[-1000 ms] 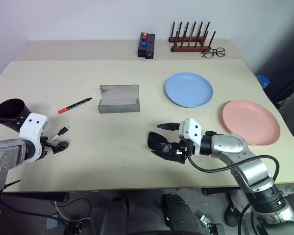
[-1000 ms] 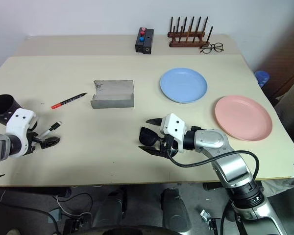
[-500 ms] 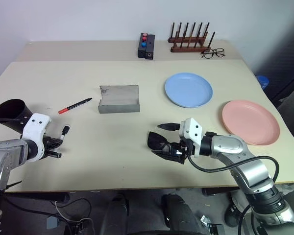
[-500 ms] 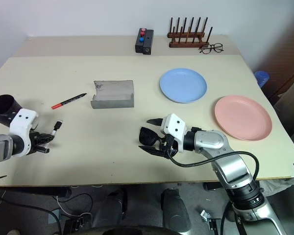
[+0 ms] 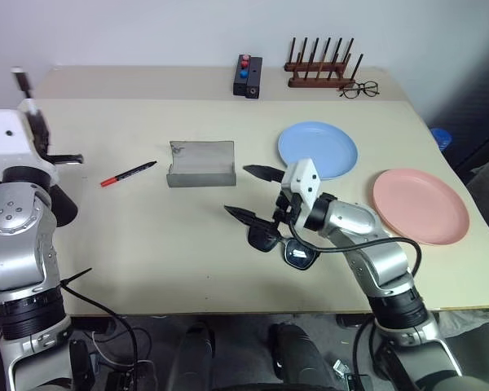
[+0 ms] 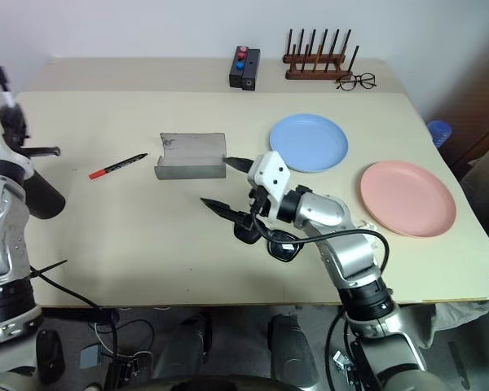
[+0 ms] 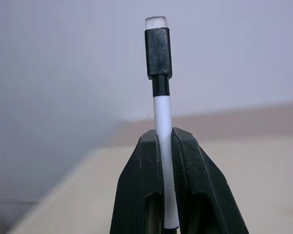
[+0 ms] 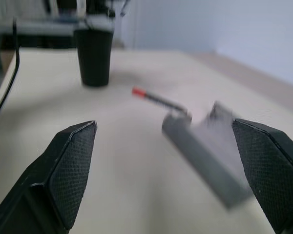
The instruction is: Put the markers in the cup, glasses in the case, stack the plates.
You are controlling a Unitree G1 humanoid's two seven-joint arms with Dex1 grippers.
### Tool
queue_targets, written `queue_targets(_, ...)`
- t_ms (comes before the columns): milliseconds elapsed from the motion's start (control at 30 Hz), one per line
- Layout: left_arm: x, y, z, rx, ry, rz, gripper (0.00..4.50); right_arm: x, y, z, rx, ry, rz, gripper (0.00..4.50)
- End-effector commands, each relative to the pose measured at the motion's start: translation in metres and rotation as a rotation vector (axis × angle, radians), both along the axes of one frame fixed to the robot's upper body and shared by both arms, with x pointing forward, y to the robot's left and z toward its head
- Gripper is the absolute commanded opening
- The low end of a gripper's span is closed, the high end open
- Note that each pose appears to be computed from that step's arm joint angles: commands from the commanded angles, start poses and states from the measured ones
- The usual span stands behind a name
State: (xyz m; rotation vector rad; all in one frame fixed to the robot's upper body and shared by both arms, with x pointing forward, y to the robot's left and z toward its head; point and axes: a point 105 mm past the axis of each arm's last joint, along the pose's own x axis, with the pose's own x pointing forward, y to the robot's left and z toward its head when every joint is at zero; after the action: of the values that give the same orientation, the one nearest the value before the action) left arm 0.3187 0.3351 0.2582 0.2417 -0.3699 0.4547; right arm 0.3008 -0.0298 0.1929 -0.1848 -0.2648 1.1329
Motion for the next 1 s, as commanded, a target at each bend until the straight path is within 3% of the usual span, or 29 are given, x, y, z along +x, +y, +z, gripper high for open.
queue_targets(33, -0.017, 0.021, 0.011, -0.019, -0.085, 0.132, 0.03, -0.003, 0.005, 0.009, 0.033, -0.033, 0.014, 4.5)
queue_targets(267, -0.034, 0.032, -0.005, -0.024, -0.075, 0.202, 0.03, -0.007, 0.014, 0.008, 0.044, -0.027, 0.041, 4.5)
queue_targets(733, -0.035, 0.028, -0.026, -0.061, -0.047, 0.192, 0.03, -0.019, 0.022, 0.014, 0.093, 0.008, 0.147, 4.5)
queue_targets(767, -0.035, 0.028, -0.027, -0.061, -0.046, 0.193, 0.81, -0.019, 0.022, 0.014, 0.094, 0.01, 0.15, 4.5)
queue_targets(800, -0.034, 0.028, -0.027, -0.061, -0.045, 0.193, 1.06, -0.02, 0.022, 0.014, 0.094, 0.011, 0.152, 4.5)
queue_targets(933, -0.033, 0.026, -0.029, -0.055, -0.038, 0.197, 2.99, -0.02, 0.022, 0.013, 0.095, 0.017, 0.154, 4.5)
queue_targets(1000, -0.033, 0.026, -0.029, -0.055, -0.039, 0.197, 2.99, -0.021, 0.022, 0.013, 0.096, 0.021, 0.155, 4.5)
